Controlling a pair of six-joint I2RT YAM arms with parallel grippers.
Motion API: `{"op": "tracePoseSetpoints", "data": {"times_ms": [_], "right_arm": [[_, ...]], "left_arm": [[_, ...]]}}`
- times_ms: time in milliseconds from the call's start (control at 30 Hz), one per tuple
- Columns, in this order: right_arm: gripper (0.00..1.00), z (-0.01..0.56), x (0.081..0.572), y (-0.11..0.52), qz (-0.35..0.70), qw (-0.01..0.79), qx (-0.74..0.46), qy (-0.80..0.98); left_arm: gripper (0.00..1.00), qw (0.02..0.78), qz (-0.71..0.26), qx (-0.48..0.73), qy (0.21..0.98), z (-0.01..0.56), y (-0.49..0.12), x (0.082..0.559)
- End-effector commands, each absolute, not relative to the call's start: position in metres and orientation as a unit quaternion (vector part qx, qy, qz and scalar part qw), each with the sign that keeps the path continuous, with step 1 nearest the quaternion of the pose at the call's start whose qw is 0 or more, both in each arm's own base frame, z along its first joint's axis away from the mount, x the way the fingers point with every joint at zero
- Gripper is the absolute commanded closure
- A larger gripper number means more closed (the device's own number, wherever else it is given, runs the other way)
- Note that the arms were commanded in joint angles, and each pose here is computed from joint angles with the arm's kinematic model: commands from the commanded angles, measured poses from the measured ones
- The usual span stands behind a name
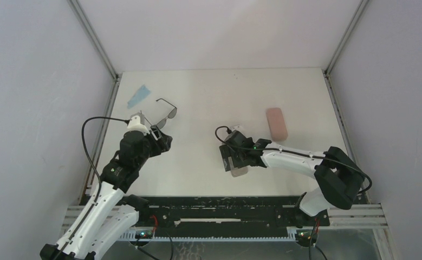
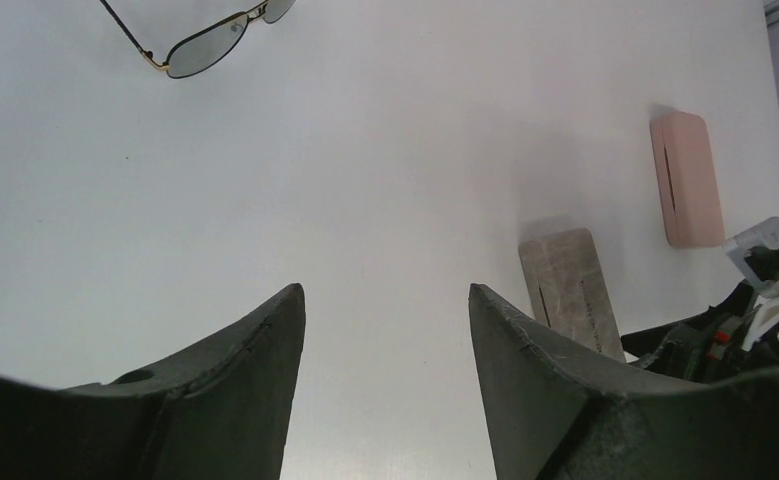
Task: Organize the sunglasses
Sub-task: Move the sunglasses case at the center of the board, then pick up the sunglasses case from the center of the board.
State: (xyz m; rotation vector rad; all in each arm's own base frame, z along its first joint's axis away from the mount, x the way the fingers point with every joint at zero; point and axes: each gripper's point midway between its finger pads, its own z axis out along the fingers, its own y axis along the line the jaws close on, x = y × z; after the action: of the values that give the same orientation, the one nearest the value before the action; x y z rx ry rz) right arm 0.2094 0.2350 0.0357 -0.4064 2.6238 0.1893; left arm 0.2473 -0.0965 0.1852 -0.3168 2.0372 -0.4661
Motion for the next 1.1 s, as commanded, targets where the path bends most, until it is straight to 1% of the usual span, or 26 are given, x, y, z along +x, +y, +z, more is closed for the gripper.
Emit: {"op": "tracePoseSetpoints", "data": {"times_ms": [0, 200, 567, 800, 933, 1067], "right_arm": [[0.1, 0.063, 0.222, 0.247, 0.119, 0.265, -0.168, 0.942], [0.15, 0.061, 0.236, 0.249, 0.115, 0.257, -0.215, 0.935], [0.2, 0.046, 0.256, 0.248, 0.077, 0.244, -0.228, 0.939], [0.32, 0.042, 0.26, 0.246, 0.063, 0.247, -0.228, 0.94], [0.37, 0.039, 0.26, 0.243, 0.055, 0.243, -0.228, 0.941], [0.45, 0.042, 0.26, 0.242, 0.055, 0.244, -0.227, 0.941]], "left_arm": [[0.34, 0.498, -0.199, -0.121, 0.835, 0.186, -0.1, 0.249], [0.34, 0.497, -0.201, -0.12, 0.835, 0.186, -0.101, 0.25], [0.34, 0.497, -0.202, -0.118, 0.836, 0.186, -0.102, 0.25], [0.35, 0.498, -0.201, -0.118, 0.835, 0.186, -0.102, 0.25], [0.35, 0.496, -0.2, -0.116, 0.837, 0.184, -0.102, 0.25], [0.35, 0.497, -0.199, -0.115, 0.837, 0.183, -0.101, 0.249]]}}
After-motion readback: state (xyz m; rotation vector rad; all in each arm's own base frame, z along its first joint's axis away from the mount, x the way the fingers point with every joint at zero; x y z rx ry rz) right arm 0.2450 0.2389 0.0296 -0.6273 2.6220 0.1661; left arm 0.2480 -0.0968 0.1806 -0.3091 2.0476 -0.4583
